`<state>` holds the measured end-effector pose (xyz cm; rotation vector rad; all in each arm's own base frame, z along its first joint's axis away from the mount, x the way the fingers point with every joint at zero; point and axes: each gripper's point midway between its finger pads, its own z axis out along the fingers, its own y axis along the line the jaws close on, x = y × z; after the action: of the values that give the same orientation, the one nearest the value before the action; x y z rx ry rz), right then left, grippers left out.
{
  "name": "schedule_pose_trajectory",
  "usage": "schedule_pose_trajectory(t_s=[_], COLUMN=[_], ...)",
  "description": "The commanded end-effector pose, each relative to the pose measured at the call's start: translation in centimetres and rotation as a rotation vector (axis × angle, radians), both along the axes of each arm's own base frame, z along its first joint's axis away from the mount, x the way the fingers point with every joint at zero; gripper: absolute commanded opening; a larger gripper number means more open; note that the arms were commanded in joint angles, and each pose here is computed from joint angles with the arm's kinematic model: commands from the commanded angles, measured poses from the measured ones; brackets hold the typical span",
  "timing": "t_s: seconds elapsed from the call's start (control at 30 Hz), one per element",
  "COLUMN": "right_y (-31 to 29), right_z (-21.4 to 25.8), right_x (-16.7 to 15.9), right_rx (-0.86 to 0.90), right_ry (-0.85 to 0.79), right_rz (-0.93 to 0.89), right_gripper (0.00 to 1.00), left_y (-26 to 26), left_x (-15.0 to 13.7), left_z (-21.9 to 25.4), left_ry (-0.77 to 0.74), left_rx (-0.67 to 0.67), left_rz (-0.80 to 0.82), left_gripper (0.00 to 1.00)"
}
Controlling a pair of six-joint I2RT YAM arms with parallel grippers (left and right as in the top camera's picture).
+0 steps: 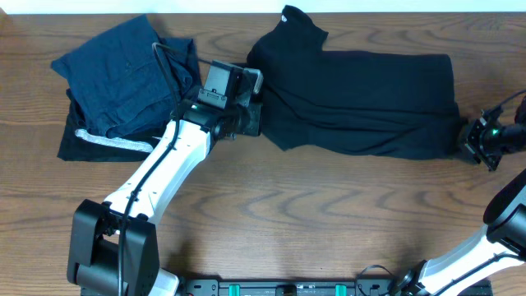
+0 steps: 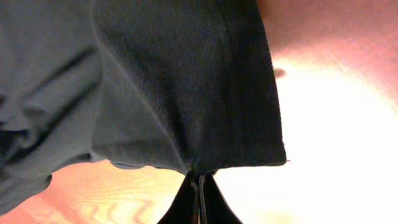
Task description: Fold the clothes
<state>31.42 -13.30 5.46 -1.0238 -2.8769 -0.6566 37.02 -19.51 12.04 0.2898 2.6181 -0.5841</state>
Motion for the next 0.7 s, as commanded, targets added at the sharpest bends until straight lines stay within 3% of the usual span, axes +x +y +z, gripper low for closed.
schedule_pose_trajectory(t_s=[0.0,0.3,0.67], right_y=[-1.6,-2.2,-0.3], right_z=[0.6,1.9,2.0], right_x=[-0.9,-2.7,-4.1], right_rx=[-0.101,-0.167,-0.279], right_ry=[0.074,0.198,0.370], right_rz=[-0.015,-0.024,-0.015], right_gripper=[0.01,0.01,0.01], left_y=[0.7,2.7,4.4], left_x=[-1.0,-6.0,-10.2], left_z=[-0.2,-2.5,-5.7], left_ry=[0.099,0.345,0.503], left_rx=[-0.016,0.069,0.138], left_rz=[0.113,0.182,0.218], left_gripper=[0.06,0.06,0.06])
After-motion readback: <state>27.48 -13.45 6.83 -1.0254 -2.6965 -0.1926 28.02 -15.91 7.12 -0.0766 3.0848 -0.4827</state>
